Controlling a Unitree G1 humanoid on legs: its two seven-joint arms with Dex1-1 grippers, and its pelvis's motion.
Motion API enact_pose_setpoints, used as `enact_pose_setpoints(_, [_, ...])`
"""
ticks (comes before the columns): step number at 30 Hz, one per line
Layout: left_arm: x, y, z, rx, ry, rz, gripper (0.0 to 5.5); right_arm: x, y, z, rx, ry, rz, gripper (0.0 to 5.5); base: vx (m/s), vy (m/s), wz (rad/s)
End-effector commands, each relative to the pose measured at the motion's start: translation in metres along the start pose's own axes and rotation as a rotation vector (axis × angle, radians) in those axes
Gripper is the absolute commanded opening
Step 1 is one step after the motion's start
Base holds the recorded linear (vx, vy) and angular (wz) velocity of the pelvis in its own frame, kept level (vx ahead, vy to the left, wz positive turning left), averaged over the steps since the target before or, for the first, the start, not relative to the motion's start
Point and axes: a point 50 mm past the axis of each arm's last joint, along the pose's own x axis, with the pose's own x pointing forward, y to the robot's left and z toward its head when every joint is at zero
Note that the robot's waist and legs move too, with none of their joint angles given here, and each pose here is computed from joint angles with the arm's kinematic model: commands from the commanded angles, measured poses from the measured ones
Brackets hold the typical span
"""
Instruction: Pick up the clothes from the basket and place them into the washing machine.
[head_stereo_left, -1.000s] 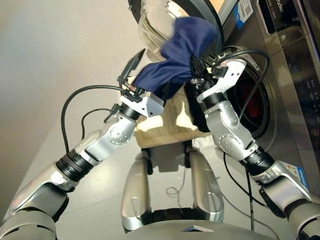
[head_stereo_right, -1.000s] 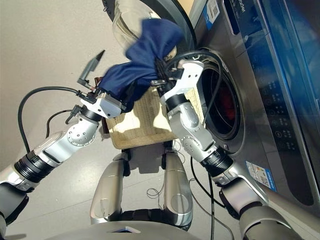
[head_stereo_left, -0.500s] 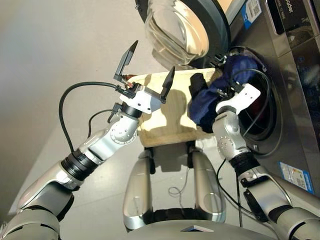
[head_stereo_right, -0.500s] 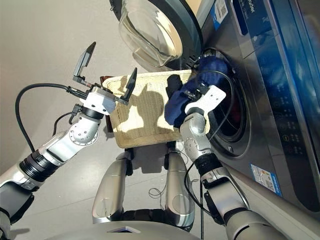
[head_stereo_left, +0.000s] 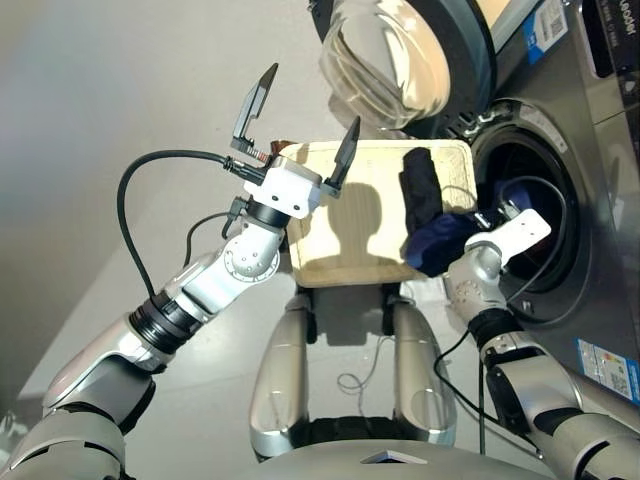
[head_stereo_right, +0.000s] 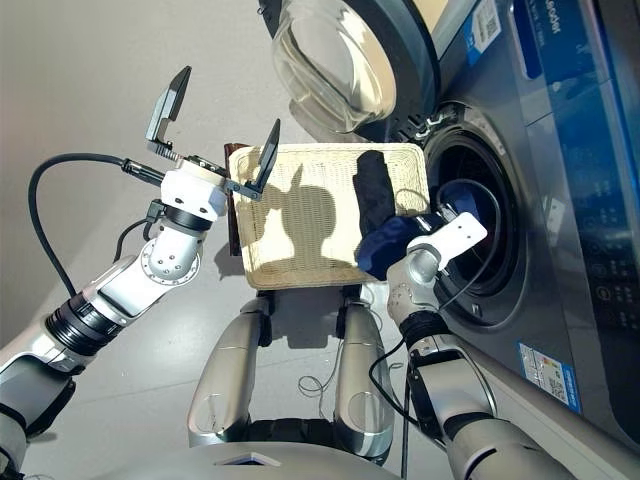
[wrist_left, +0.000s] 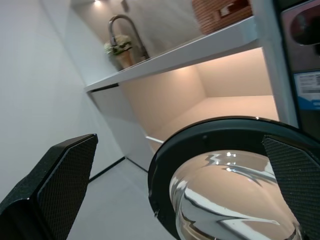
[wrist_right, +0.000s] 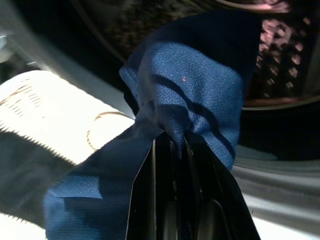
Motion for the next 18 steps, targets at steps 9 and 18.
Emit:
enact_pose_setpoints(9, [0.01,-0.001,0.051,-0.209,-0.223,0.052,5.5,0.042,-0.006,0.115,-0.152,-0.417,-0.115,0.0,-0.06,-0.027,0.05])
enact_pose_setpoints(18, [0.006,0.011,0.056,-0.17,-0.243,0.07,5.5,0.051,-0.025,0.21,-0.325,-0.713,-0.239,0.0,-0.028,-0.006,-0.009])
